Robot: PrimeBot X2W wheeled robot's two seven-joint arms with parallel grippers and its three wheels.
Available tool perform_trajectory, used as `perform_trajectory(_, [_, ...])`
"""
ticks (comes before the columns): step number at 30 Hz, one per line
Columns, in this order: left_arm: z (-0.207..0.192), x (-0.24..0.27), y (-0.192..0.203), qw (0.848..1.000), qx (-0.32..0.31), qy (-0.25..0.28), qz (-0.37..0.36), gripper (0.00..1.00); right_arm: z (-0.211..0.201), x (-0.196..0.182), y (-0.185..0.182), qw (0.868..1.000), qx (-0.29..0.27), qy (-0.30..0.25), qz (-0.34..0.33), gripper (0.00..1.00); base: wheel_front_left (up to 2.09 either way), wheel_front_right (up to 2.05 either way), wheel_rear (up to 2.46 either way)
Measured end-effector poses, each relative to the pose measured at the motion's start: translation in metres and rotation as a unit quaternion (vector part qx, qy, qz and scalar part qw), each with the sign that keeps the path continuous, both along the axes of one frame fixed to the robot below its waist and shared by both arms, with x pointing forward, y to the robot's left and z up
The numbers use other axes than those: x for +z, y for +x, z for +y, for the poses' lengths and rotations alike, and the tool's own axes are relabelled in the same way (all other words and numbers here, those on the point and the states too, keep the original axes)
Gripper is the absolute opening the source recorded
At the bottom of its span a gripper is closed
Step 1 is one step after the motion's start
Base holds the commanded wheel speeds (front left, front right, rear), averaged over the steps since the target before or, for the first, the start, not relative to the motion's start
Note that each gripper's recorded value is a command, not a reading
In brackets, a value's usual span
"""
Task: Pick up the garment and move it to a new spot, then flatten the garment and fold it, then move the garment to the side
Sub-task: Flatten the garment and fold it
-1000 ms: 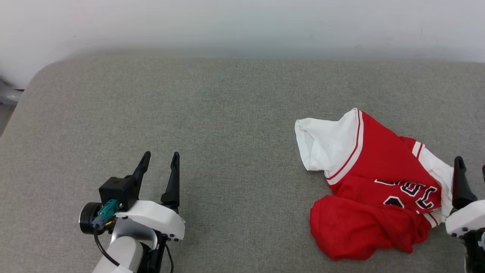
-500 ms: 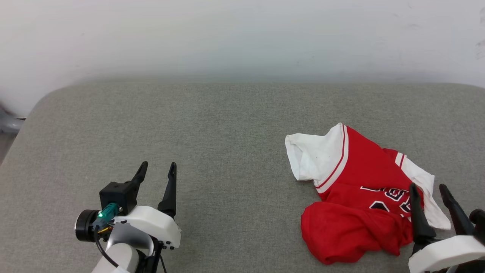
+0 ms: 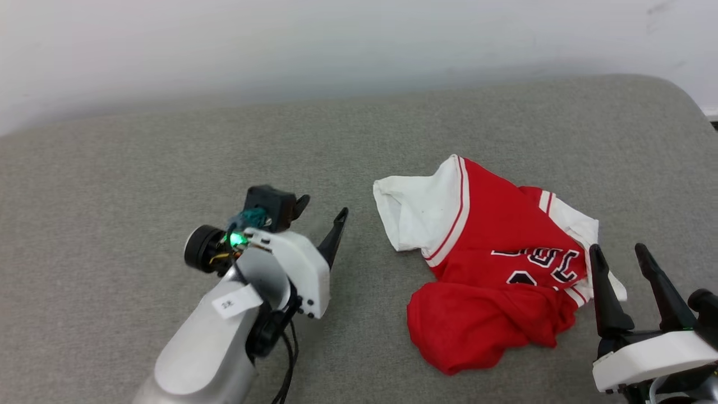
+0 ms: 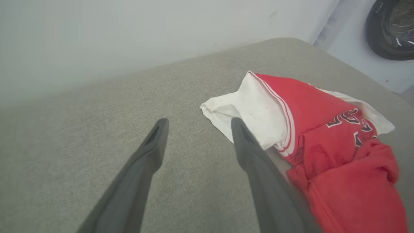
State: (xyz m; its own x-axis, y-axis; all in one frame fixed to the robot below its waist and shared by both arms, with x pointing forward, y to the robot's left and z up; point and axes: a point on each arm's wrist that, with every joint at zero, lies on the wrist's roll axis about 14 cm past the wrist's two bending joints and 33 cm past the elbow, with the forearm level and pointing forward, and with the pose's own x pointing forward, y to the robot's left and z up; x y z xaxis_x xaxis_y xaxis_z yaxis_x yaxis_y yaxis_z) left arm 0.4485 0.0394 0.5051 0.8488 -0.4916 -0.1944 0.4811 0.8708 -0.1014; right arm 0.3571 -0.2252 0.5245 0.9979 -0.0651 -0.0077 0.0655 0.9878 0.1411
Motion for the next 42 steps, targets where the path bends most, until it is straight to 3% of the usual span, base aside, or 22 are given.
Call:
perform_trajectory(7, [-0.065,-0.017,0.022,0.993,-0.101,0.037,0.054,1.00,-0.019,-0.005,0.006,0.999,-0.030,-0.009,0.007,1.00,0.00,0.00,0.00])
perform_trajectory(16, [-0.110,-0.066,0.038,0.969,-0.177,0.108,0.134,1.00,-0.033,-0.026,0.010,0.998,-0.053,-0.007,0.032,1.00,0.00,0.00,0.00])
perform_trajectory(26, [-0.100,-0.134,0.021,0.904,-0.220,0.268,0.251,1.00,-0.041,-0.043,0.008,0.997,-0.069,0.005,0.046,1.00,0.00,0.00,0.00])
perform_trajectory(27, [-0.100,-0.136,0.019,0.899,-0.225,0.274,0.258,0.43,-0.041,-0.043,0.009,0.997,-0.070,0.006,0.045,1.00,0.00,0.00,0.00])
perform_trajectory(28, [-0.100,-0.137,0.018,0.895,-0.230,0.282,0.257,0.00,-0.041,-0.043,0.009,0.997,-0.070,0.007,0.044,1.00,0.00,0.00,0.00])
perform_trajectory(32, [-0.102,-0.138,0.015,0.896,-0.241,0.273,0.255,0.00,-0.041,-0.045,0.010,0.997,-0.070,0.010,0.043,1.00,0.00,0.00,0.00])
perform_trajectory(41, [-0.062,-0.095,0.053,0.951,-0.169,0.223,0.134,0.00,-0.045,-0.040,0.006,0.996,-0.075,0.013,0.037,1.00,0.00,0.00,0.00])
perform_trajectory(42, [-0.062,-0.095,0.053,0.951,-0.169,0.223,0.134,0.00,-0.045,-0.040,0.006,0.996,-0.075,0.013,0.037,1.00,0.00,0.00,0.00])
